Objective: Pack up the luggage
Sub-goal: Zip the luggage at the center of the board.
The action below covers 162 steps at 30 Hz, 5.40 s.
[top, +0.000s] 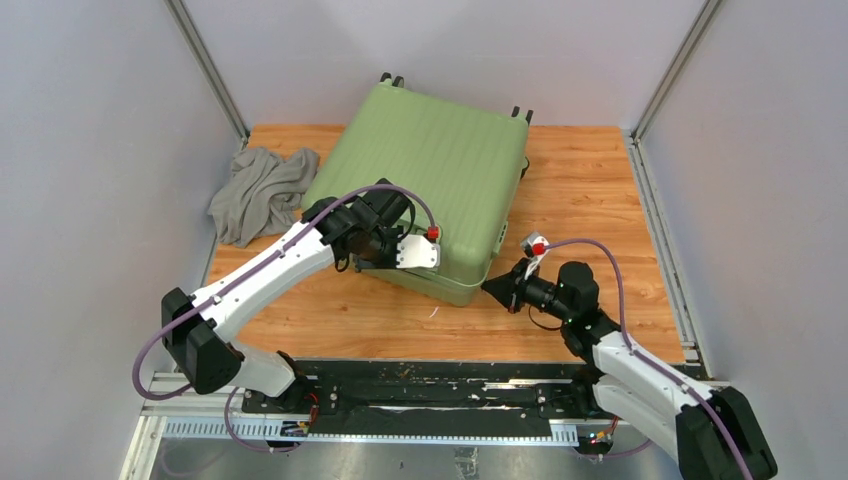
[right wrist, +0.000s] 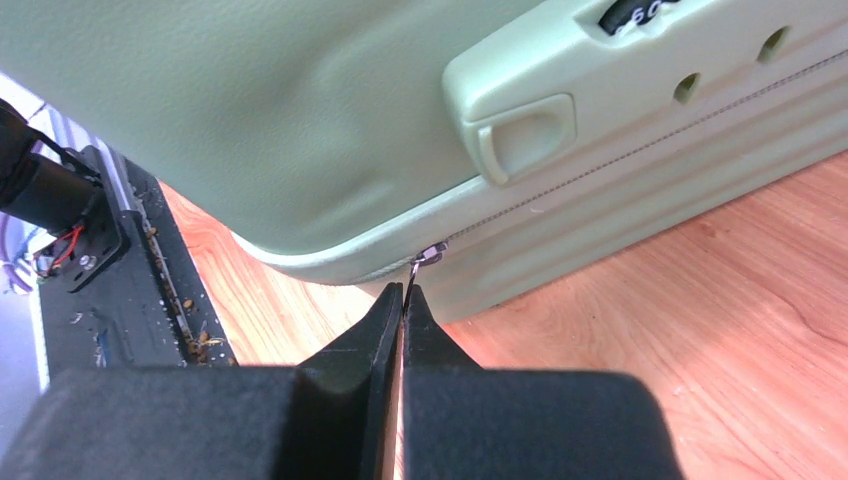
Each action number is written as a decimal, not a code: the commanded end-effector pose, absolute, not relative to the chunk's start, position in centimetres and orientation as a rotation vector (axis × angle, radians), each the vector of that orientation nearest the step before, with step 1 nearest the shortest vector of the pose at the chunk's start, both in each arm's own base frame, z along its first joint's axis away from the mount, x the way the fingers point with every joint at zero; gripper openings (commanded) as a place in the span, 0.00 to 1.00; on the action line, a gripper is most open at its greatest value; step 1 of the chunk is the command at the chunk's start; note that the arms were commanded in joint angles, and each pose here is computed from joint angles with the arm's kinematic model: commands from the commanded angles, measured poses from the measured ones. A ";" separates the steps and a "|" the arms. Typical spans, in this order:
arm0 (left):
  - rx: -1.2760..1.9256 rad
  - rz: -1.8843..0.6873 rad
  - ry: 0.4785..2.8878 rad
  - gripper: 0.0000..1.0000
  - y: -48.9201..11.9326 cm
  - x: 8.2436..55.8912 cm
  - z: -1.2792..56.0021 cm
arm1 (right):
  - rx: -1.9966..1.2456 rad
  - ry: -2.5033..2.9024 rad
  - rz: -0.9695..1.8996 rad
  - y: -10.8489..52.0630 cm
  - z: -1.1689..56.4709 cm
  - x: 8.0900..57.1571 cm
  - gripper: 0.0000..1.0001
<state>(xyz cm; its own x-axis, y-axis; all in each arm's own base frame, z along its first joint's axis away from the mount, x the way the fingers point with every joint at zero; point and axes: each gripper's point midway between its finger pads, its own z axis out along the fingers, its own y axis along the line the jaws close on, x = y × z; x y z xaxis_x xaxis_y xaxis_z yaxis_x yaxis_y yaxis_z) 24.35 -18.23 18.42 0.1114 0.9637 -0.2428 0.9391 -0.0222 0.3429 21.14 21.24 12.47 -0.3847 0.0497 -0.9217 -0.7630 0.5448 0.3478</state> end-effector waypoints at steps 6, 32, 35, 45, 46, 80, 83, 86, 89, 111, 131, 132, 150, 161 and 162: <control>1.695 0.053 1.674 0.00 -24.0 29.3 23.5 | -0.784 1.661 1.104 23.9 13.6 16.2 0.00; 1.594 0.167 1.567 0.00 -23.7 31.0 27.9 | -0.666 1.740 0.924 22.7 11.9 15.2 0.00; 1.588 0.173 1.561 0.00 -23.5 30.8 28.3 | -0.598 1.807 0.845 21.6 11.0 16.3 0.04; 1.585 0.199 1.567 0.00 -22.4 30.3 28.0 | -0.307 1.832 0.696 16.6 13.1 21.5 0.83; 1.586 0.201 1.568 0.00 -22.4 30.3 27.9 | -0.312 1.816 0.710 16.6 13.6 22.0 0.87; 1.512 0.223 1.605 0.00 -19.5 31.6 28.5 | -0.598 1.710 0.970 21.4 14.9 25.2 0.13; 1.585 0.145 1.589 0.00 -19.9 30.0 27.4 | -0.595 1.708 0.960 21.3 14.9 25.3 0.06; 1.631 0.106 1.633 0.09 -19.9 29.3 26.3 | -0.584 1.718 0.951 21.1 14.5 25.3 0.00; 1.739 0.038 1.630 0.24 -20.3 28.1 25.4 | -0.586 1.728 0.961 21.2 14.1 25.0 0.00; 2.029 -0.020 1.611 0.47 -19.0 25.8 19.2 | -0.594 1.731 0.976 21.1 14.4 24.2 0.00; 1.986 0.077 1.565 0.60 -18.0 27.4 20.3 | -0.612 1.719 0.982 21.1 14.6 23.8 0.00; 1.996 0.079 1.571 0.60 -18.0 27.5 20.0 | -0.613 1.718 0.982 21.1 14.7 23.8 0.00; 1.983 0.112 1.711 0.00 -17.8 30.9 17.2 | -0.602 1.739 0.982 21.0 13.7 23.8 0.00; 1.763 0.041 1.573 0.00 -19.4 30.1 25.7 | -0.579 1.737 0.984 20.8 13.4 23.3 0.00; 1.762 0.036 1.576 0.00 -19.4 30.0 25.6 | -0.578 1.737 0.988 20.8 13.4 23.3 0.00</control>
